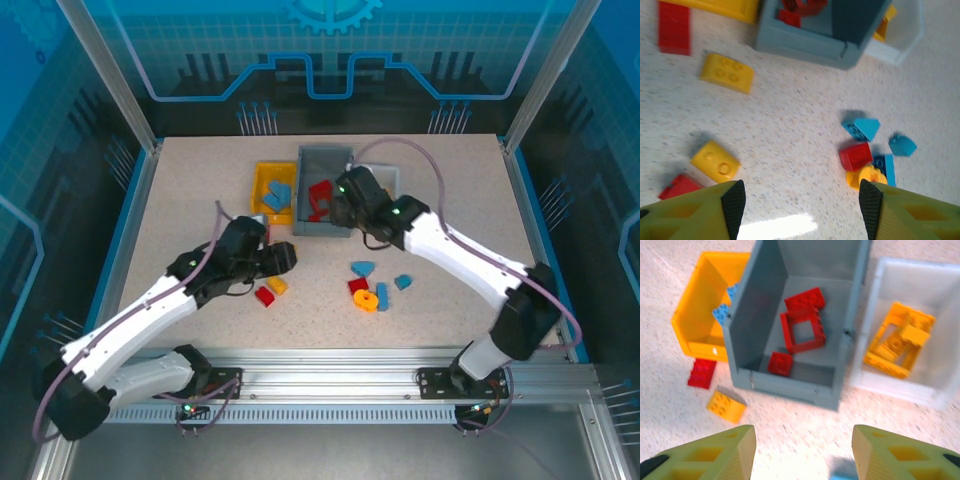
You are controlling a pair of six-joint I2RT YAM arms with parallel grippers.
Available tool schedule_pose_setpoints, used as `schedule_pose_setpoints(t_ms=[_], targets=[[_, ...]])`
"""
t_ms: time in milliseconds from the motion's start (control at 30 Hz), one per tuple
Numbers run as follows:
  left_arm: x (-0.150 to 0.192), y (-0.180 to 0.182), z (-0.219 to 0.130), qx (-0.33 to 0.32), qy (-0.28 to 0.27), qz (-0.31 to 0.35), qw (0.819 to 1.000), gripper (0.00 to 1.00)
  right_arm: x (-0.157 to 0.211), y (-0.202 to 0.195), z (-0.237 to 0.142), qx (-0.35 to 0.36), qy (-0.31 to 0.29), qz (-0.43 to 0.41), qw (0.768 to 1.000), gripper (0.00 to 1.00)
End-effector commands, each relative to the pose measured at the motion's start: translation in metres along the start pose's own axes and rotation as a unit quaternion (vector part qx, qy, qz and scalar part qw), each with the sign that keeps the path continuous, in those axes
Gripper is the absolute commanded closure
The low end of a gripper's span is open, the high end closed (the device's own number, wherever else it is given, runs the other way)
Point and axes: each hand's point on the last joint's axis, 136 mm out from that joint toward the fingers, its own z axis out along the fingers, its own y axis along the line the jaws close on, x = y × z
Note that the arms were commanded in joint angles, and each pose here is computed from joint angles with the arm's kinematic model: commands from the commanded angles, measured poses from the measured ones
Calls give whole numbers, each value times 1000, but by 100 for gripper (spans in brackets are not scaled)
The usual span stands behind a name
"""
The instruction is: Sort the legos into containers by color
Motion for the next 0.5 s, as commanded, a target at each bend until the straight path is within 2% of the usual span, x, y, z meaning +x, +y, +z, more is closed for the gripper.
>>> schedule_pose_setpoints(t_ms=[0,100,200,300,367,467], targets=[[10,-42,17,15,25,62,998,34,25,-29,-21,24,-9,10,1000,43],[24,-87,45,29,51,150,987,31,60,-58,-41,38,9,28,999,40],[42,-126,77,53,76,279,956,27,84,-84,-68,42,8,53,998,37],[55,-130,118,33,119,364,923,24,99,-108,-99,40,-12,81,996,32],[55,-122,139,-6,143,385,912,22,104,-121,-115,39,-28,96,994,29],[57,-113,160,-29,178,371,911,19,108,-133,-133,37,-43,111,992,25]])
